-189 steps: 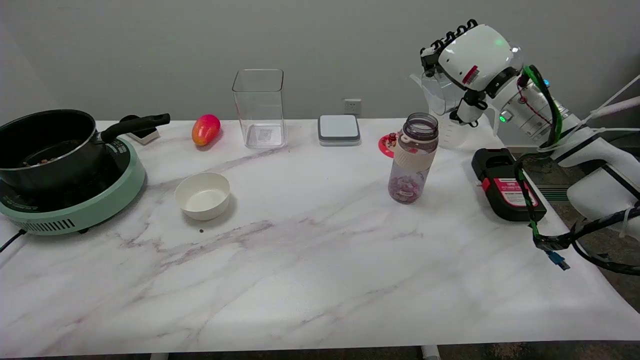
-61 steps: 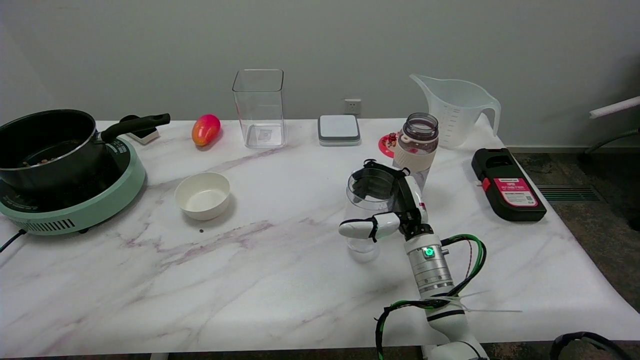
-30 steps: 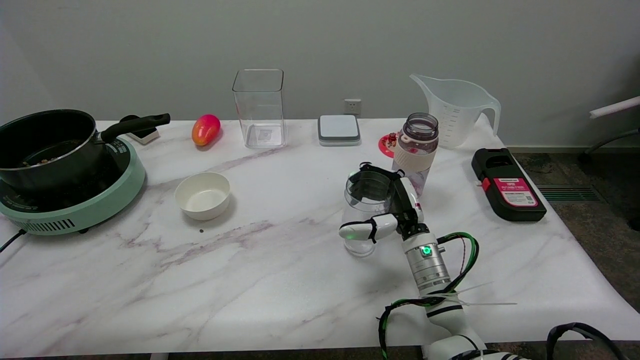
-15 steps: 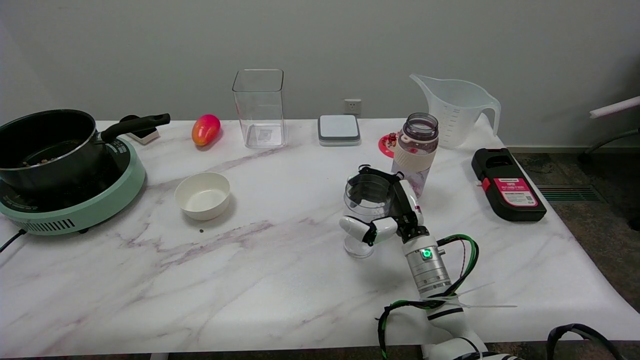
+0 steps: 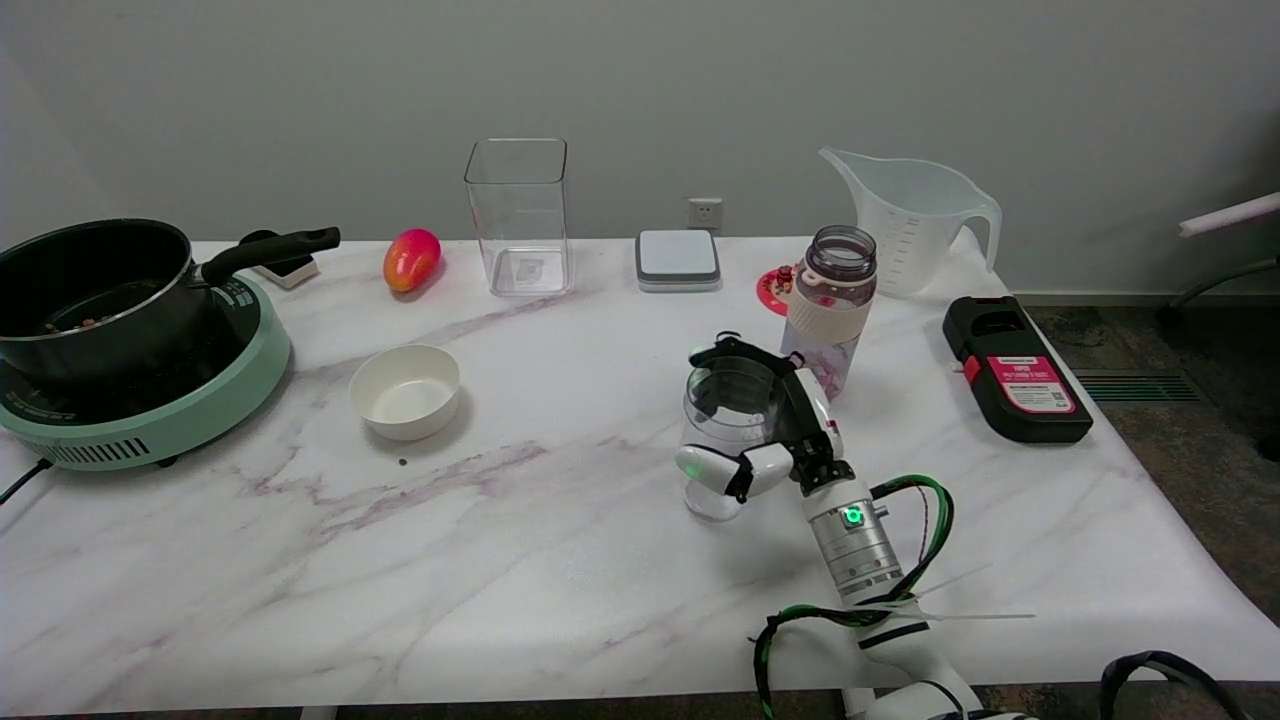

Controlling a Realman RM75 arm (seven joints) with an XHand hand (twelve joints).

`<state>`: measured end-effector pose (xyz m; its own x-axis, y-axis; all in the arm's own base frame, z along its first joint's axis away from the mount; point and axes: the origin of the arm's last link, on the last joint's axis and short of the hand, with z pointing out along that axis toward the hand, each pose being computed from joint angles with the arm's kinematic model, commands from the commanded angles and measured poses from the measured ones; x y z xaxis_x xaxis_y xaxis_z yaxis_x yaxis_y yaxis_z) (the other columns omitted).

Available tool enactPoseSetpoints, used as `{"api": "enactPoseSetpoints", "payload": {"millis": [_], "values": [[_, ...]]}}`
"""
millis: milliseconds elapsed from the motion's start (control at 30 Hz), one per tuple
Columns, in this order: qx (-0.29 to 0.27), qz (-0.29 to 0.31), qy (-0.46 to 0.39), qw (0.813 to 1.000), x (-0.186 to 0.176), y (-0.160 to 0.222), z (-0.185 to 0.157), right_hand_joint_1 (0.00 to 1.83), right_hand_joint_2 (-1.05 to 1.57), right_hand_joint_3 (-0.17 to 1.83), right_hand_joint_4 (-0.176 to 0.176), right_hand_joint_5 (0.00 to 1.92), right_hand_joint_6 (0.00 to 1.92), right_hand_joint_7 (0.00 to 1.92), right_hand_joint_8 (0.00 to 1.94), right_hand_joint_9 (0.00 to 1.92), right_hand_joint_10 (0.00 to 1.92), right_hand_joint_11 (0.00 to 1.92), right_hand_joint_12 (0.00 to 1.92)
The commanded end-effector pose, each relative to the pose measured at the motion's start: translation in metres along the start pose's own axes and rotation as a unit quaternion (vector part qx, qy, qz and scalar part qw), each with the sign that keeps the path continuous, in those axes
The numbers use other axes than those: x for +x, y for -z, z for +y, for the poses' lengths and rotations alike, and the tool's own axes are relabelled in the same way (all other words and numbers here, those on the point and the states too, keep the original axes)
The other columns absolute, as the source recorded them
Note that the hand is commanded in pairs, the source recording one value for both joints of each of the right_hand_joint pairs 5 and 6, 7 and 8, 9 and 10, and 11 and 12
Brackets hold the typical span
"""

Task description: Place the cup on the table.

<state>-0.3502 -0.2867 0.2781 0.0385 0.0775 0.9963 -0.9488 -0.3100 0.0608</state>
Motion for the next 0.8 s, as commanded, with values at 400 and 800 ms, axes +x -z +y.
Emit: {"api": "enactPoseSetpoints", "payload": {"millis": [400, 800], "values": [[-0.001, -0.031, -0.027, 0.999, -0.001, 0.007, 0.002, 1.24, -0.53, 1.33, 0.000, 0.59, 0.59, 0.85, 0.85, 0.77, 0.77, 0.73, 0.73], [-0.001, -0.037, -0.029, 0.999, 0.013, 0.000, 0.000, 1.23, -0.68, 1.37, 0.000, 0.35, 0.35, 0.66, 0.66, 0.75, 0.75, 0.72, 0.72]]}}
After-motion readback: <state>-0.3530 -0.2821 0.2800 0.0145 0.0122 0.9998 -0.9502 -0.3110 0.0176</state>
